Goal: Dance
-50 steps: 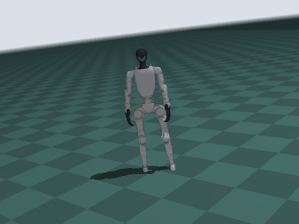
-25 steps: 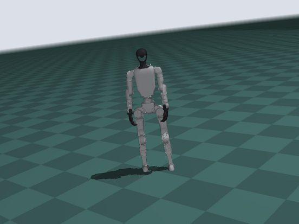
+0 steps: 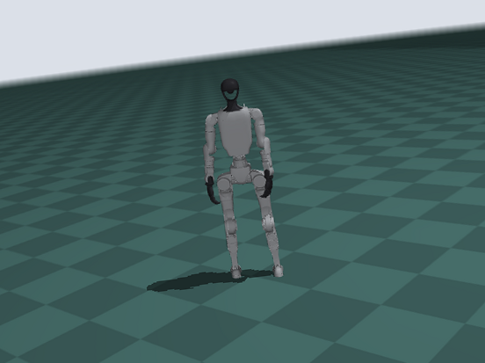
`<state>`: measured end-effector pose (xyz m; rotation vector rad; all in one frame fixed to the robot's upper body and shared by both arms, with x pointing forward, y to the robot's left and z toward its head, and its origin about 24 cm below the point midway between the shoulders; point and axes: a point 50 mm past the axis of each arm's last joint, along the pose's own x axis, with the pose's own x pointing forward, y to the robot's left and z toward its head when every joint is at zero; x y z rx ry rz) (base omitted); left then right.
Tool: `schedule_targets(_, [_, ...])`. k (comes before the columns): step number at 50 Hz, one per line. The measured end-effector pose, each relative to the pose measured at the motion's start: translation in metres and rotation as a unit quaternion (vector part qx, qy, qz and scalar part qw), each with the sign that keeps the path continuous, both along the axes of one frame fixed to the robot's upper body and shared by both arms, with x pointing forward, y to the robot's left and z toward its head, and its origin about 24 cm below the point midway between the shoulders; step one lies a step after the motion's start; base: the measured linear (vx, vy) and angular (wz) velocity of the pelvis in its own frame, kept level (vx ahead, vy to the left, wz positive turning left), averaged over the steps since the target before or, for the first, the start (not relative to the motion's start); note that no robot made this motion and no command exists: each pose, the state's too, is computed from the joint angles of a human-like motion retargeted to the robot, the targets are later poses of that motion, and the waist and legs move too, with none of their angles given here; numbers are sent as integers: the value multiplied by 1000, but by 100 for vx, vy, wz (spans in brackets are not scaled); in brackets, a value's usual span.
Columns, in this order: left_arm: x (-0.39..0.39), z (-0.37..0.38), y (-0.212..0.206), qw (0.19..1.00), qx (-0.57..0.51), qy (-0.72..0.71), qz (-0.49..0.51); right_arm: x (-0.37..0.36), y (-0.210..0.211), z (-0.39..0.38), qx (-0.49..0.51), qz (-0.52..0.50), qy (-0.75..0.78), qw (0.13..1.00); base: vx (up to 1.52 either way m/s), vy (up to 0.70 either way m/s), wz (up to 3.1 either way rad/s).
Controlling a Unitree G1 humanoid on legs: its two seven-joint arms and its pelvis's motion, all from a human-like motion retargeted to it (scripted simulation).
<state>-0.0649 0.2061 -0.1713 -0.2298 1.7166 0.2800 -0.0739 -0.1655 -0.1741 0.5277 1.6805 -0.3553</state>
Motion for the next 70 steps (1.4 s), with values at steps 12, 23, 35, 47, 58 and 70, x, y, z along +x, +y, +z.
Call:
schedule_targets(12, [1, 0, 2, 1000, 8, 1, -1, 0, -1, 0, -2, 12, 3, 1000, 0, 0, 0])
schedule_targets(23, [41, 6, 42, 997, 76, -13, -15, 19, -21, 0, -47, -1, 15, 999, 0, 0, 0])
schedule_targets(35, [205, 65, 133, 946, 243, -211, -44, 144, -98, 15, -231, -4, -122, 965, 0, 0, 0])
schedule_targets(47, [243, 75, 118, 925, 256, -259, -107, 180, -110, 28, -266, 22, -166, 949, 0, 0, 0])
schedule_targets(58, [209, 51, 100, 945, 227, -197, -131, 157, -95, 18, -225, 22, -134, 965, 0, 0, 0])
schedule_targets(70, [193, 58, 124, 954, 233, -153, -111, 128, -111, 20, -214, -15, -66, 975, 0, 0, 0])
